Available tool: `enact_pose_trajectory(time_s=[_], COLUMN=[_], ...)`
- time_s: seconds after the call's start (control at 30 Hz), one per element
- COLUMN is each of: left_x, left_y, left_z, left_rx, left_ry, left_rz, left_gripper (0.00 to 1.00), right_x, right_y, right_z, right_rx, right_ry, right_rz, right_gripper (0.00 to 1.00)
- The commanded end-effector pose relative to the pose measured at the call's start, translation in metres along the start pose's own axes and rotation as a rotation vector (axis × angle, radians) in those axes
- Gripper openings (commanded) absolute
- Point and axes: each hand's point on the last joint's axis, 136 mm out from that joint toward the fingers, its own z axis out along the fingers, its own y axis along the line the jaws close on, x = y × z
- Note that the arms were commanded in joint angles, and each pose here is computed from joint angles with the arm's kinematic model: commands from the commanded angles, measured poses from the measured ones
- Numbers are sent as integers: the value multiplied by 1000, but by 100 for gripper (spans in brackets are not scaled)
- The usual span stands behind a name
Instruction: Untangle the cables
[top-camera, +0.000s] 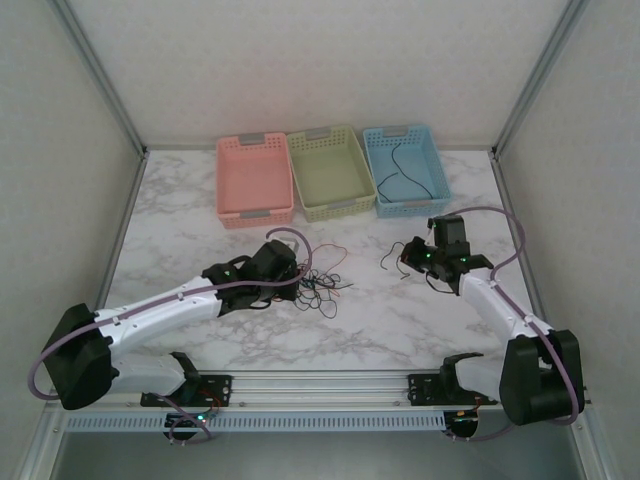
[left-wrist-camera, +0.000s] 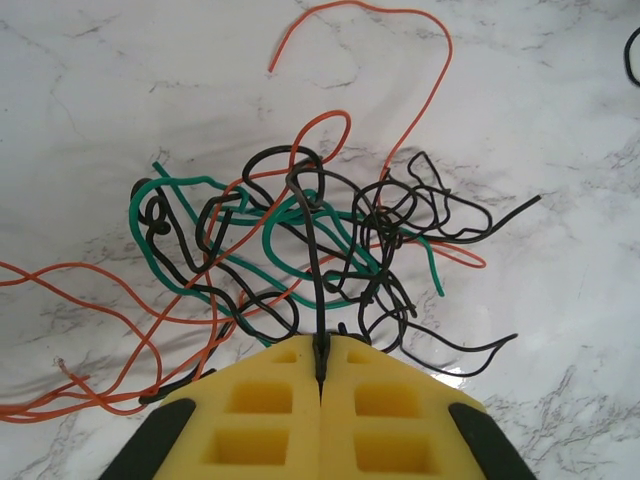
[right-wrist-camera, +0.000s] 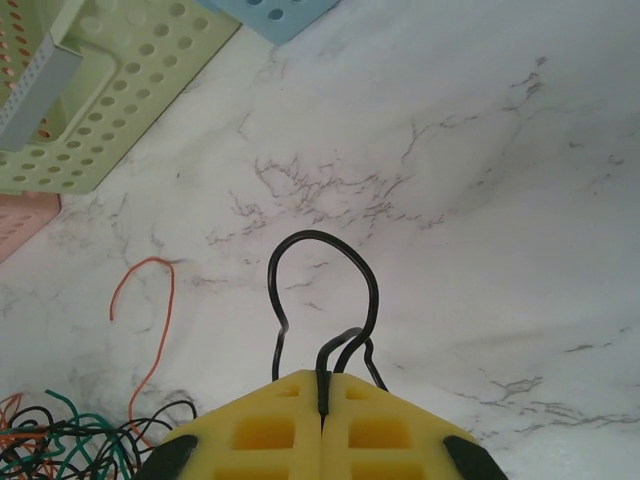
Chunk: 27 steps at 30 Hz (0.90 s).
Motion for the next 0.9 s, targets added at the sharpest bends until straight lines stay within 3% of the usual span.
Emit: enact_pose_trajectory(time_s=[0.0,0.23,0.43,0.6,0.87], left_x=[2,5,6,5,4], left_y=[9,10,9,9,8], left_z=[-3,-1,-2,-5,-14], left_rx=[-23,-18,-8,-5,15], left_ry=[-8,-7,-8,-14,-20], left_rz=[-20,-29,-33,-36,-40], left_gripper=[0,0,0,0,0], right_x=[-7,-58,-109,-167,-232], right_y=[11,52,67,70,60], right_z=[-8,-42,-38,-18,58], right_rx=[-54,-151,-118,-35,59], right_ry=[-30,-194,-236,-301,-283], right_rz=[-21,-77,-63,-51,55], right_gripper=[0,0,0,0,0])
